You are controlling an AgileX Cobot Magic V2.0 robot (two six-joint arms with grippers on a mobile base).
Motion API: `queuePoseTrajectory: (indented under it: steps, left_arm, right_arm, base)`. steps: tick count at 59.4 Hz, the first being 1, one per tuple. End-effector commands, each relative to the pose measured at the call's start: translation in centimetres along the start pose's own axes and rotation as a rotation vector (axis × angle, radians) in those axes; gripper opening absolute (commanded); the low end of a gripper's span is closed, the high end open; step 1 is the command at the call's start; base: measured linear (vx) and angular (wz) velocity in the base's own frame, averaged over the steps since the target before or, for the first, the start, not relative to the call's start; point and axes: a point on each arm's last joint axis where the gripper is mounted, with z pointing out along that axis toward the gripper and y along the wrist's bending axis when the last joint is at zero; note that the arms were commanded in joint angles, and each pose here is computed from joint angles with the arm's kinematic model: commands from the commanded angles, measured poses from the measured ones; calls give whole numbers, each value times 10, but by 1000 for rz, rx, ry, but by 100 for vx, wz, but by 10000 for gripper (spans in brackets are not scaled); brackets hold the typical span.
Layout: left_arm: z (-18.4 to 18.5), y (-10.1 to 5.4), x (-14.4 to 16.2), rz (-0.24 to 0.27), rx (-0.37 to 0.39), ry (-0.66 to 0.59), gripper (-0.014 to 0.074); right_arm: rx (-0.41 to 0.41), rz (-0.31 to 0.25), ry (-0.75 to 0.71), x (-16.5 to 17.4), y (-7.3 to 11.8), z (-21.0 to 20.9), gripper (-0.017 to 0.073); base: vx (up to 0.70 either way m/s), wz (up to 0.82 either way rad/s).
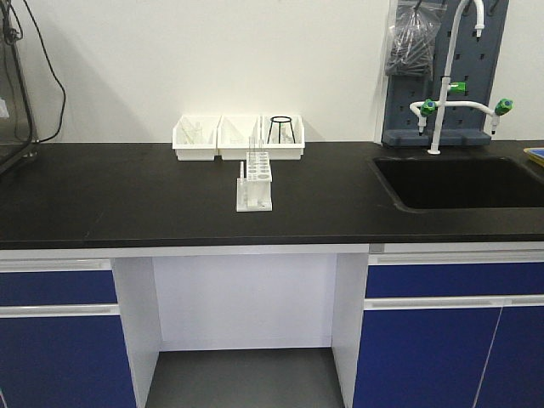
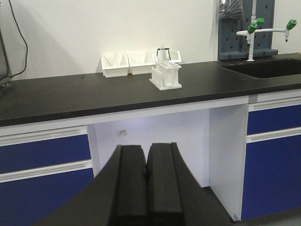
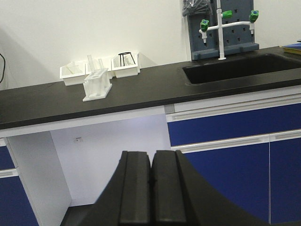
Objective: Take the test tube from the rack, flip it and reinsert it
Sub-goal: 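Drive the base toward the white test-tube rack on the bench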
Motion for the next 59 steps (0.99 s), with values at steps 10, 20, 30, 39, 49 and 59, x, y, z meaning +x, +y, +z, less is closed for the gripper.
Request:
queuePoseTrajectory:
  steps: [10,20,30,39,49,59]
  left_arm:
    - [-1,0,-10,-2,-2,-94,-6]
    - [-1,0,-10,-2,-2,-94,-6]
    - [-1,0,-10,-2,-2,-94,-6]
    - [-1,0,-10,-2,-2,-94,-6]
    - [-1,0,-10,-2,-2,-94,-6]
    - [-1,0,-10,-2,-2,-94,-6]
  right_arm:
    - [-12,-16,-94,-7,1,-1,-10]
    - [-12,-16,-94,-7,1,-1,-10]
    - [-12,-16,-94,-7,1,-1,-10]
    - [-12,-16,-94,-7,1,-1,-10]
    - [-12,-16,-94,-7,1,-1,-10]
    - [-12,-16,-95,-8,1,-1,-10]
  base:
    - [5,1]
    - [15,3]
    - [28,-1]
    - [36,-9]
    - [40,-2]
    - [43,10]
